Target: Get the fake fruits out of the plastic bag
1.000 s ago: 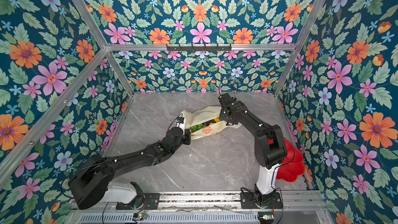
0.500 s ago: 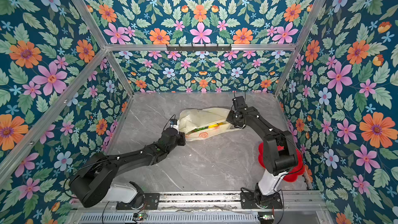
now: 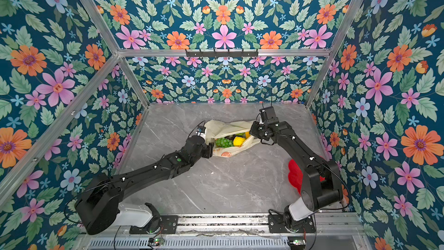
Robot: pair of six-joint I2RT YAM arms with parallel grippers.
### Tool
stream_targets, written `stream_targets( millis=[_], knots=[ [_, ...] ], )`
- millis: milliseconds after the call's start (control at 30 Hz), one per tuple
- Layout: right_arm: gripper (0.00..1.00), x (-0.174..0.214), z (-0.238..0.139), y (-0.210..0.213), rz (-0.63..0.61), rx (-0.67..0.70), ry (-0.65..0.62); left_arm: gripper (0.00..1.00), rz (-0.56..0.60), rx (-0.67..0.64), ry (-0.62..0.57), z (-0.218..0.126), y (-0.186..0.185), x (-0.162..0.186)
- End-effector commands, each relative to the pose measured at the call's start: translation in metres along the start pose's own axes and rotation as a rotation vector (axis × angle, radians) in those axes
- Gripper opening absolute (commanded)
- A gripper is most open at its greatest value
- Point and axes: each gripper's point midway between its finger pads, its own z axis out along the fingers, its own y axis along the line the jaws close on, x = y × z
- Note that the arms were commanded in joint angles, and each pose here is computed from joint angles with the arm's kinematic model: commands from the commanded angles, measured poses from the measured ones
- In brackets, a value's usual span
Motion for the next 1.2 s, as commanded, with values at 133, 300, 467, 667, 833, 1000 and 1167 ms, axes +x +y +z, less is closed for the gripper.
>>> stream_targets(
  millis=[133, 300, 467, 667, 833, 1000, 1167],
  knots=[
    [0.00, 0.004, -0.006, 0.005, -0.066, -0.005, -0.001, 0.78, 0.123, -0.186, 0.138, 0.033, 0.019, -0.002],
    [0.00, 0.008, -0.005, 0.006, -0.081, -0.017, 0.014, 0.82, 0.097, -0.266, 0.142, 0.066, 0.033, -0.021],
    [0.00, 0.013, -0.001, 0.007, -0.083, -0.033, 0.035, 0.86, 0.030, -0.256, 0.180, 0.100, 0.037, -0.036],
    [0.00, 0.019, 0.006, 0.011, -0.086, -0.068, 0.069, 0.89, 0.039, -0.158, 0.170, 0.130, 0.010, -0.050],
    [0.00, 0.021, 0.008, 0.012, -0.080, -0.080, 0.083, 0.91, 0.036, -0.149, 0.194, 0.152, 0.006, -0.047],
    [0.00, 0.017, 0.002, 0.009, -0.053, -0.101, 0.071, 0.64, 0.007, -0.291, 0.253, 0.170, 0.051, -0.032],
    [0.00, 0.003, -0.002, -0.005, 0.044, -0.182, 0.055, 0.19, -0.016, -0.270, 0.247, 0.155, 0.077, -0.021]
  ],
)
